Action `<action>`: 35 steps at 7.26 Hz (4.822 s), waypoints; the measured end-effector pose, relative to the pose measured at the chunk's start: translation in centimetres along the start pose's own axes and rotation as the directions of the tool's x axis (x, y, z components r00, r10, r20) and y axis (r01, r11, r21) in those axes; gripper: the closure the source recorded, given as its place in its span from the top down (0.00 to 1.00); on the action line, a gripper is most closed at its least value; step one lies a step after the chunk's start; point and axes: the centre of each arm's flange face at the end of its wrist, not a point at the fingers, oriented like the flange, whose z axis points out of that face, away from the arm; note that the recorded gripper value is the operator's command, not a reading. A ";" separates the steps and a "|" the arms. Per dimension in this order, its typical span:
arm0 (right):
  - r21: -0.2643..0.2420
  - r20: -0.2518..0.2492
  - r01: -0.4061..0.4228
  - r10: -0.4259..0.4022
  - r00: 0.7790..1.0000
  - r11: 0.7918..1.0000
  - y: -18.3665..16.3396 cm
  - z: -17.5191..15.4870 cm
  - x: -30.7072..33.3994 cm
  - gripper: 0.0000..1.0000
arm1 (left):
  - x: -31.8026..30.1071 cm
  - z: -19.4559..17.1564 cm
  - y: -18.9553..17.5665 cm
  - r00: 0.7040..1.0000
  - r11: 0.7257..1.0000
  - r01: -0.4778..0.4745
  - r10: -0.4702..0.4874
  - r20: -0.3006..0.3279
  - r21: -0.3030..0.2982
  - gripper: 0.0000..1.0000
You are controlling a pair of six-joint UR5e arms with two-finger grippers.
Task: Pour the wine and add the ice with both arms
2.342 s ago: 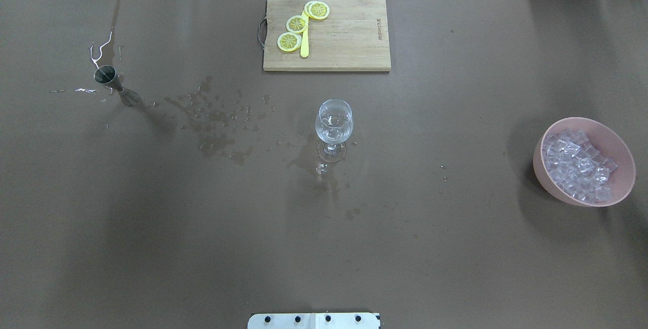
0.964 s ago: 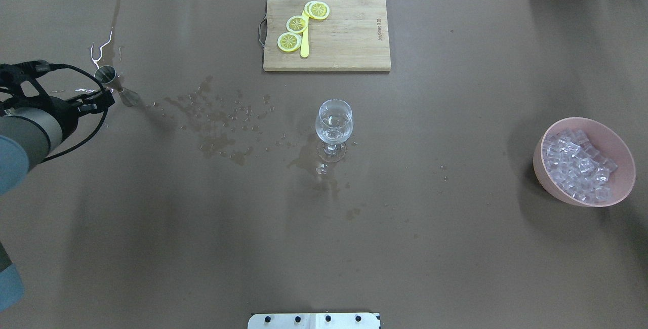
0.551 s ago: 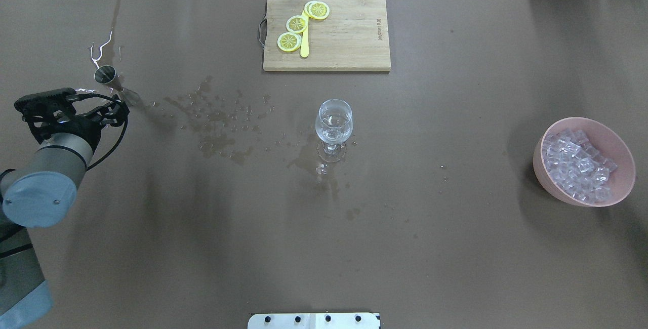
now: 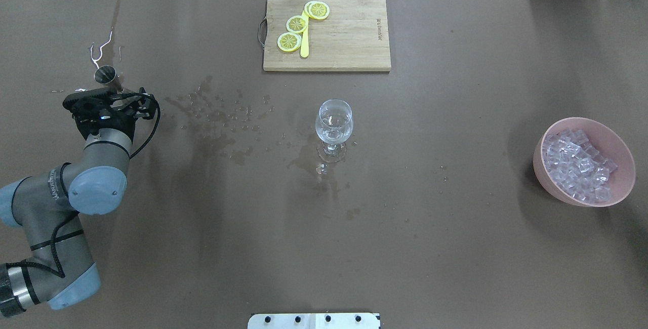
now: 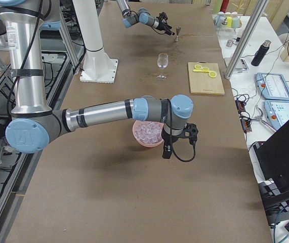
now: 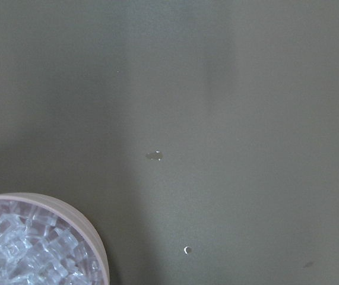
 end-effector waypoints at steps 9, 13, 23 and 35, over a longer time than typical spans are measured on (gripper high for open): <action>-0.009 0.002 -0.005 0.005 1.000 1.000 0.0 0.4 -0.1 1.00 | 0.0 4.8 1.0 0.996 0.999 -0.032 0.028 0.081 0.042 0.97; -0.011 0.002 -0.008 0.008 1.000 1.000 0.1 0.5 0.0 1.00 | -0.7 7.8 -0.1 0.992 0.998 -0.024 0.016 0.125 0.065 0.97; -0.013 0.003 -0.048 0.048 0.999 0.999 0.2 0.7 0.2 1.00 | -0.6 4.1 -3.0 0.999 0.996 0.029 -0.031 0.024 0.081 0.00; 0.002 0.043 -0.035 0.035 0.998 0.999 0.0 -0.4 -0.9 1.00 | 25.5 -22.0 -11.6 0.874 0.988 -0.112 0.048 -0.483 -0.105 0.00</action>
